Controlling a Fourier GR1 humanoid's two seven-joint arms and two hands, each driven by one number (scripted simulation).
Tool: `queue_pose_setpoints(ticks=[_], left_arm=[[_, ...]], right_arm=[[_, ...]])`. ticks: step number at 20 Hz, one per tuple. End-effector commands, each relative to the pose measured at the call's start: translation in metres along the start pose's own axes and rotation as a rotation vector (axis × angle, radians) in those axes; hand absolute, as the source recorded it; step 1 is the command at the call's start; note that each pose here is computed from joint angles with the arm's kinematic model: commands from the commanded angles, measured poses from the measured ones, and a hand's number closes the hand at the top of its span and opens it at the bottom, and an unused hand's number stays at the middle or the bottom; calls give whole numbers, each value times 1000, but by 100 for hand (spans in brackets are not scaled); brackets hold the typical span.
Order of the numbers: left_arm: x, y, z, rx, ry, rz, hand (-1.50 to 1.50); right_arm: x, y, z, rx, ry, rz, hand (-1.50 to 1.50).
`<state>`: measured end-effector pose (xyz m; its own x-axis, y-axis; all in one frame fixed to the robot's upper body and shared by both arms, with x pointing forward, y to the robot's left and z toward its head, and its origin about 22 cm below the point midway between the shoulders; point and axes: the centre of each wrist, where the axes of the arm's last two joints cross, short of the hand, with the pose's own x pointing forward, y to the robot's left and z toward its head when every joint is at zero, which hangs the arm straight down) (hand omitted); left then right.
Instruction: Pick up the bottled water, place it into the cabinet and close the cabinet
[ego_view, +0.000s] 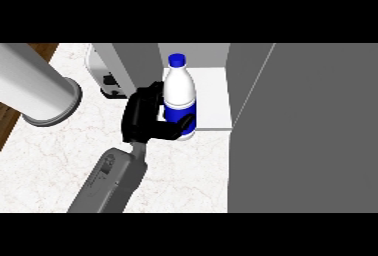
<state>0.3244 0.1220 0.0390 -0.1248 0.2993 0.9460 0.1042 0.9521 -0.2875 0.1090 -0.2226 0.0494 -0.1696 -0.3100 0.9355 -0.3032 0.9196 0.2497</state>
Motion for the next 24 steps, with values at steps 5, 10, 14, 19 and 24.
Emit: queue_pose_setpoints(ticks=[5, 10, 14, 19, 24], left_arm=[[13, -46, -36, 20, -58, -164, 150], [26, -48, -60, 66, -49, -232, 150], [11, -49, -57, 119, -50, -314, 150], [24, -47, -88, 173, -34, -361, 150], [19, -49, -112, 185, -36, -439, 150]], right_arm=[[8, -1, 1, 7, 6, -10, -150], [-14, 1, -10, 24, -15, -29, -150], [-9, 4, -8, 15, 7, -4, -150], [-12, -5, -9, 36, -1, -18, -150], [-15, 2, -9, 34, 6, -24, -150]])
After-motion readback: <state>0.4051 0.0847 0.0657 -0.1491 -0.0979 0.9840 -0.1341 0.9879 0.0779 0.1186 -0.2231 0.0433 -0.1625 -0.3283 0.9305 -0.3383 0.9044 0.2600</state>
